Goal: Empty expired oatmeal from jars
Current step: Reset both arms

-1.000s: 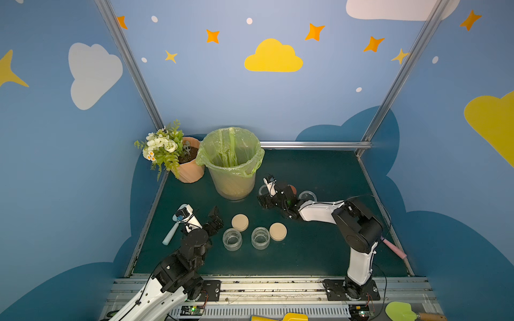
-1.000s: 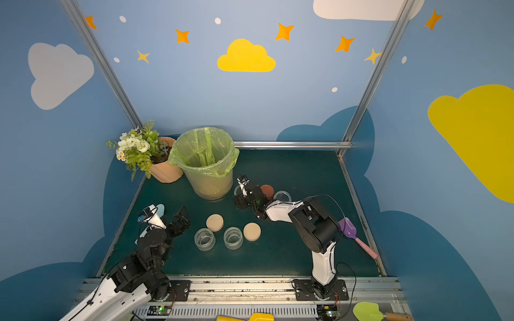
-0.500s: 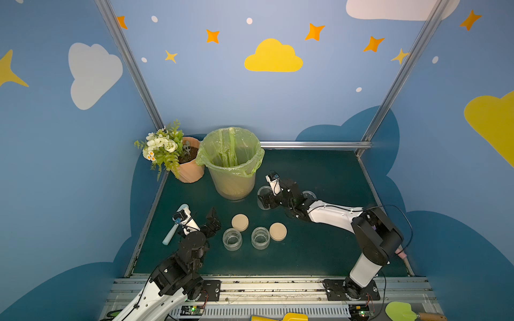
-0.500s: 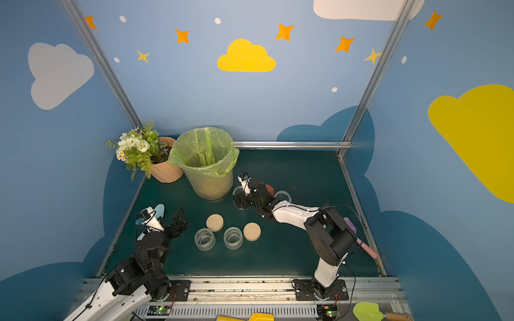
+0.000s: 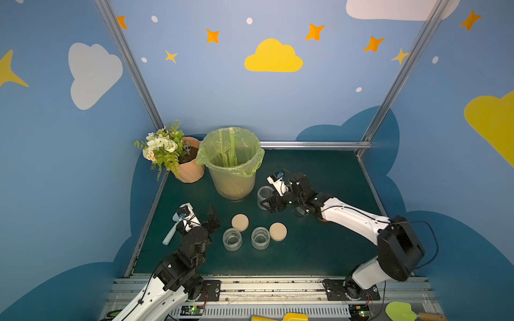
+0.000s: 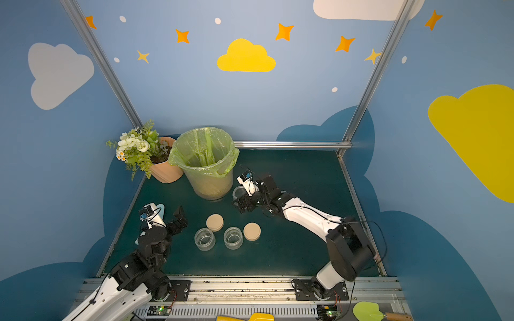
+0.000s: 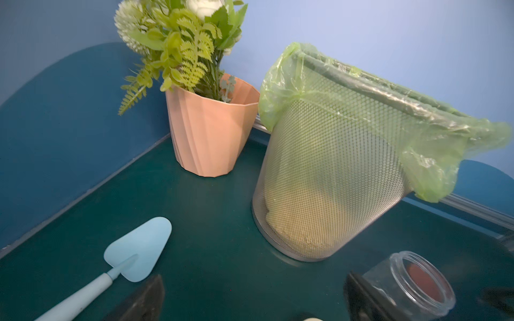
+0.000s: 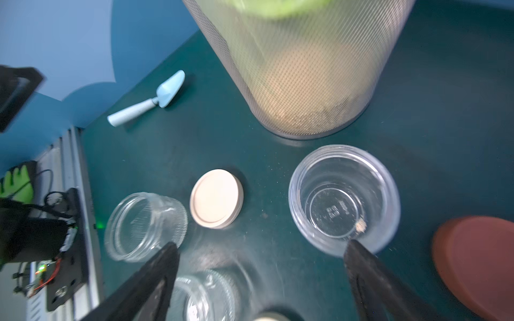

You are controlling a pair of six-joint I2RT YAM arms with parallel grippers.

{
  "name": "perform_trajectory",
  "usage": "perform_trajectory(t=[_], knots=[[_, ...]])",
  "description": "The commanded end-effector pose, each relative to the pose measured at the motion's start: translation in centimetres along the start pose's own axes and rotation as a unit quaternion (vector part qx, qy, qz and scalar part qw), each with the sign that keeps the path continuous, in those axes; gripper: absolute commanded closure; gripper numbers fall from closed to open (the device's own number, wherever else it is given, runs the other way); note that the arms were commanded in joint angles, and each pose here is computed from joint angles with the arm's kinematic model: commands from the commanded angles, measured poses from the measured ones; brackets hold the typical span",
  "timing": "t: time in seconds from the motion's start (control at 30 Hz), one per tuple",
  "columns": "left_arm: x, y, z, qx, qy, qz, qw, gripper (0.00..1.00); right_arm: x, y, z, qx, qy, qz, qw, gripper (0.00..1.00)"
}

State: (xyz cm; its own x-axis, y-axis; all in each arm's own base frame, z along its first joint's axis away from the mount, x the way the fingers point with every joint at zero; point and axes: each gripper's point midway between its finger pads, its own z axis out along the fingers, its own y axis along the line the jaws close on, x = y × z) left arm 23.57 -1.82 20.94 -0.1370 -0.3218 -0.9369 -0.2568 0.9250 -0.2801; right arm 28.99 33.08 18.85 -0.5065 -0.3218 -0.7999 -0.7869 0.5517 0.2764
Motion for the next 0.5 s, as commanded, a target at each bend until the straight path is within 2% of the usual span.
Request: perform_trajectory(t=[0.0, 0.1, 0.27, 0.33, 0.47], knots=[[-2.8, 0.6, 0.4, -0.031, -0.042, 0.006, 0.999, 0.00, -0.6, 0.0, -4.2, 0.017, -0.019, -0.004, 1.000, 0.07], [-3.2, 2.0, 1.6, -0.071, -0.051, 0.001, 0.996, 0.00, -0.6, -1.6, -7.8, 0.067, -0.043, 0.001, 0.997, 0.07], [-2.7, 4.1, 4.2, -0.109, -0.048, -0.002, 0.993, 0.00, 0.7, -6.1, -13.6, 0.196, -0.080, 0.026, 0.977, 0.07], [-2.3, 5.0, 5.4, -0.113, -0.052, -0.010, 0.992, 0.00, 1.9, -8.7, -15.7, 0.269, -0.085, 0.045, 0.958, 0.07], [-1.6, 6.6, 6.9, -0.135, -0.057, -0.001, 0.989, 0.00, 3.2, -12.9, -19.2, 0.367, -0.119, 0.100, 0.917, 0.07]])
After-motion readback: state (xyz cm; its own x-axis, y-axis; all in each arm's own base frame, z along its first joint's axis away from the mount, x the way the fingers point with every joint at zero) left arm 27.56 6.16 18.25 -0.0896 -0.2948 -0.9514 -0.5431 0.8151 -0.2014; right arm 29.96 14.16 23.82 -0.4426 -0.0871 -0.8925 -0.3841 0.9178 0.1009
